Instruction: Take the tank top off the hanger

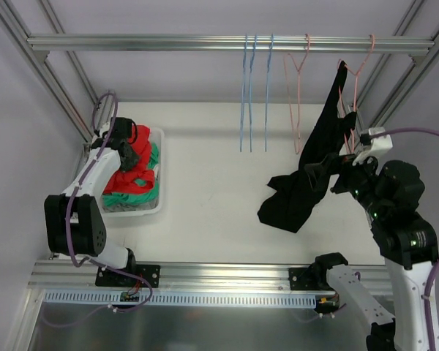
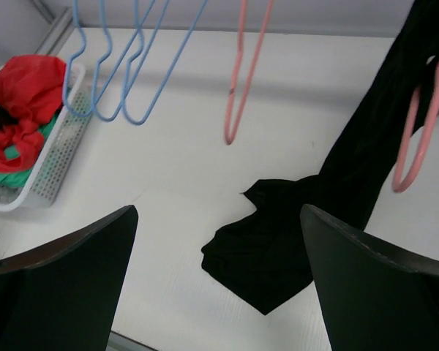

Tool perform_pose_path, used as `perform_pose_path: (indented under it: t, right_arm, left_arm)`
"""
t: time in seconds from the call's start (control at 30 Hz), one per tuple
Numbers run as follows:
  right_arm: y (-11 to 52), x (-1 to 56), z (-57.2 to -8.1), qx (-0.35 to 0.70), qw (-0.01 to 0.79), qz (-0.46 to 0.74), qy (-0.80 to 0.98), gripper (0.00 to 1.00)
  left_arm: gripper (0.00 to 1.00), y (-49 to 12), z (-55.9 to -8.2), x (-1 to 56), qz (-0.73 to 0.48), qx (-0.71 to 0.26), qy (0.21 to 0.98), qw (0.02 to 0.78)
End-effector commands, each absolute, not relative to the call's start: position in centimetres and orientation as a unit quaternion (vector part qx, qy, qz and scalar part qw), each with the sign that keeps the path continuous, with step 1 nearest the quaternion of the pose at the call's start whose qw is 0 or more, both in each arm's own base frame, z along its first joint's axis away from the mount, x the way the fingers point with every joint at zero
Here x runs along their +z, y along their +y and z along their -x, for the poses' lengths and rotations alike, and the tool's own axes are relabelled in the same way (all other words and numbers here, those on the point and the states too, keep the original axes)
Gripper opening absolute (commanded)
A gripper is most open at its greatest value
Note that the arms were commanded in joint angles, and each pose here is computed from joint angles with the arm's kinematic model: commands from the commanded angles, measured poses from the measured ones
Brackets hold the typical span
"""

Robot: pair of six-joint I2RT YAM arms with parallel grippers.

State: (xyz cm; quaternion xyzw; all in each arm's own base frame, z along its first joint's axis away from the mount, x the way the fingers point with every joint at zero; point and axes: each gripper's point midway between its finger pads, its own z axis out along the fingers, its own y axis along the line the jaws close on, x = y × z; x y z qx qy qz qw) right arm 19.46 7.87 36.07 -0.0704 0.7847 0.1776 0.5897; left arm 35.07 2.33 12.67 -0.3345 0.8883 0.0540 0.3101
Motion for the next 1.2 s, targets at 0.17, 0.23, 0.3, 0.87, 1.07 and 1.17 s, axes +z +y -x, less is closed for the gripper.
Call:
perform_pose_path:
  t: [0.17,0.23,0.3,0.87,1.07,1.17]
  right_arm:
    - [2.3,42.1,-24.4,0.021,0.609,0.004,0.793,0.99]
    - [1.7,42.1,-26.2,-0.003,0.597,0.013,0.802,0.99]
    - [0.7,43.3,-27.1,-0.025,0.6,0.008,0.8,1.0]
    - [-1.4,43.3,-39.8,-0.061,0.559,0.043,0.826,0.83]
    - [-1.3,42.6,-41.3,-0.058,0.552,0.04,0.831,0.57]
    - [-1.5,42.6,-41.6,-0.06,0.552,0.036,0.831,0.35]
  left_arm:
    - [0.0,1.6,-32.2,7.9,0.394,0.015,0.882,0.258]
    - [0.01,0.0,-32.4,10.4,0.371,-0.04,0.885,0.28]
    - [0.36,-0.9,-32.6,14.5,0.345,-0.076,0.875,0.331]
    - [0.99,-8.5,-19.1,28.9,0.017,-0.246,0.805,0.54]
    - [0.99,-7.4,-18.0,26.1,0.0,-0.212,0.801,0.56]
    - [0.99,-7.4,-17.8,26.0,0.005,-0.213,0.799,0.563]
